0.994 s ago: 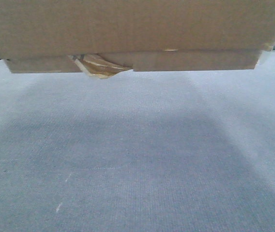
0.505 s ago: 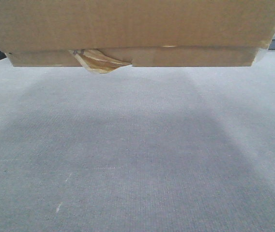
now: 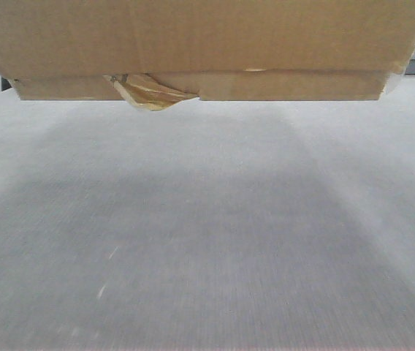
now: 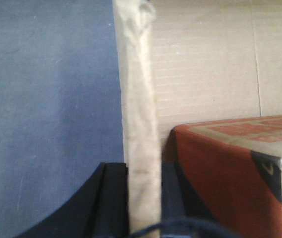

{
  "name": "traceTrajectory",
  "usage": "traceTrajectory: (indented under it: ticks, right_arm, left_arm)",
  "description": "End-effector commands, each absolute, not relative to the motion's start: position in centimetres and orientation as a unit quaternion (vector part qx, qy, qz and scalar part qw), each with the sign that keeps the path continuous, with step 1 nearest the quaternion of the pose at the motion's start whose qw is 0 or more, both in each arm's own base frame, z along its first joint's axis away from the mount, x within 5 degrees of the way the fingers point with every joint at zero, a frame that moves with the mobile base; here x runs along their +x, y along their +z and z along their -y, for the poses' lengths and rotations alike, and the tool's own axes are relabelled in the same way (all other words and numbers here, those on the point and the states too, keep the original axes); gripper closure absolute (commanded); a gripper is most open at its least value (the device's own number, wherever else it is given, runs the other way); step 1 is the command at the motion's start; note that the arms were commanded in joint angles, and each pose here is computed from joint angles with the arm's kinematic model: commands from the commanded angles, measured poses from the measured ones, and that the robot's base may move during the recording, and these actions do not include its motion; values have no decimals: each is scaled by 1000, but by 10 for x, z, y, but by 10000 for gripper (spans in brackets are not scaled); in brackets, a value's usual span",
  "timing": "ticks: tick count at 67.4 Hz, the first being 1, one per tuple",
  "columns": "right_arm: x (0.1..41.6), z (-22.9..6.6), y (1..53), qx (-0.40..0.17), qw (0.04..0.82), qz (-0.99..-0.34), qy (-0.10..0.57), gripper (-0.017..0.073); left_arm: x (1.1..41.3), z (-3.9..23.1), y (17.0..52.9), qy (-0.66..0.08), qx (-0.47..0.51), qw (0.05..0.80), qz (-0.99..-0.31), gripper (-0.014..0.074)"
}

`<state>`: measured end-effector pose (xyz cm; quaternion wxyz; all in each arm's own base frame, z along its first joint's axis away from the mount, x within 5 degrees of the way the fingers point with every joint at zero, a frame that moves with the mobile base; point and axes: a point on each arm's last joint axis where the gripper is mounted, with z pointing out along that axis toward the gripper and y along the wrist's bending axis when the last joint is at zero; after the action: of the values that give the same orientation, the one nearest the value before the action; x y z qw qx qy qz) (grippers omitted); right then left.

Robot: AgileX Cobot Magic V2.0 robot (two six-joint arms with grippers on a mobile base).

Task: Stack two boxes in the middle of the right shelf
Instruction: 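Carry the held boxes while the base turns past the red table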

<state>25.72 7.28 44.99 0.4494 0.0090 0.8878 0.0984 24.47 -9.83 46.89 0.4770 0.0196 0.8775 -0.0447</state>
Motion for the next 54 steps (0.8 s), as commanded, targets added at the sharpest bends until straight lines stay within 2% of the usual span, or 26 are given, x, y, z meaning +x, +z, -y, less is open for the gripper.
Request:
traceTrajectory:
  ticks: [1,54]
  right_arm:
    - [256,-65,459,17,484,-871,83,721]
    - [256,-65,459,17,484,-871,83,721]
  left_arm:
    - [238,96,480,-56,22,502,-863,704]
    - [238,96,480,-55,22,503,-862,704]
